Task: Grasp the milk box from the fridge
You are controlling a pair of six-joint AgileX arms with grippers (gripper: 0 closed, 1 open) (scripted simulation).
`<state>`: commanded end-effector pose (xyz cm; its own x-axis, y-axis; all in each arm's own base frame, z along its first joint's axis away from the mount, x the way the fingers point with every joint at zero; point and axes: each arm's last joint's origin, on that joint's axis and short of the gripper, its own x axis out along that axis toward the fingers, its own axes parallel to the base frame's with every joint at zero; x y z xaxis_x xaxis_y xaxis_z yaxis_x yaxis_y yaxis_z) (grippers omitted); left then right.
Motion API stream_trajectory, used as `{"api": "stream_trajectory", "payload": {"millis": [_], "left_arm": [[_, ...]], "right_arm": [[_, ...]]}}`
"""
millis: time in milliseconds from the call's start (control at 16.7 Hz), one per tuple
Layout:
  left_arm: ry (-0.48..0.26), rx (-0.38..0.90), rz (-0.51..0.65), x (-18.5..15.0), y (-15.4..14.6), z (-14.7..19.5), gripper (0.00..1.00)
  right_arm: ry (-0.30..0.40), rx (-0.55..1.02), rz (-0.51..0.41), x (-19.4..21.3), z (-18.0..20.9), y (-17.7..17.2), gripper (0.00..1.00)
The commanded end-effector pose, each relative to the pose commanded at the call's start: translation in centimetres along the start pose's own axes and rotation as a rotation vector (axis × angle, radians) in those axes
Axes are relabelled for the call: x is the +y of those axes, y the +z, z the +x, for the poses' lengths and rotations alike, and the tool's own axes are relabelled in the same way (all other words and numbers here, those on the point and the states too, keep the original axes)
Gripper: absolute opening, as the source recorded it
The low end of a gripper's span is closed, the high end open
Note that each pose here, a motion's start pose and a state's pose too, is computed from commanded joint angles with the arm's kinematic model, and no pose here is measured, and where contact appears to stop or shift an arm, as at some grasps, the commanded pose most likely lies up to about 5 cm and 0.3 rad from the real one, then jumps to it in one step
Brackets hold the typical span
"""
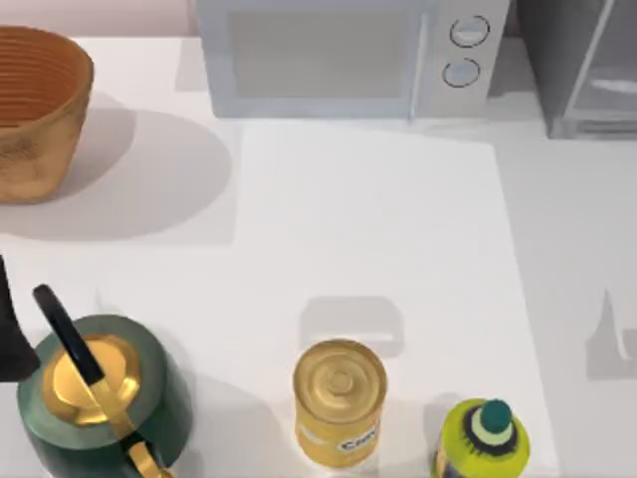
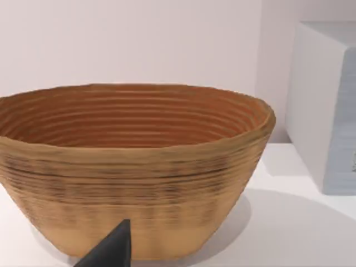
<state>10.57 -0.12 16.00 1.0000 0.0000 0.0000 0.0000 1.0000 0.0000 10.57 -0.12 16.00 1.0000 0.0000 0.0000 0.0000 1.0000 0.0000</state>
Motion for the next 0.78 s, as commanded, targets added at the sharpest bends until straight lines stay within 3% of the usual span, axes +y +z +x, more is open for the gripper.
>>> {"api": "stream_trajectory", "payload": {"millis": [420, 780], "left_arm": [[0.0, 0.0, 0.0, 0.0, 0.0, 0.0, 1.0], [0.0, 0.0, 0.0, 0.0, 0.0, 0.0, 1.0]], "right_arm": [[-0.001, -0.029, -0.008, -0.5, 0.9, 1.2, 1.0], [-0.005, -0.034, -0.019, -2.5, 4.5, 2.0, 1.0]]}}
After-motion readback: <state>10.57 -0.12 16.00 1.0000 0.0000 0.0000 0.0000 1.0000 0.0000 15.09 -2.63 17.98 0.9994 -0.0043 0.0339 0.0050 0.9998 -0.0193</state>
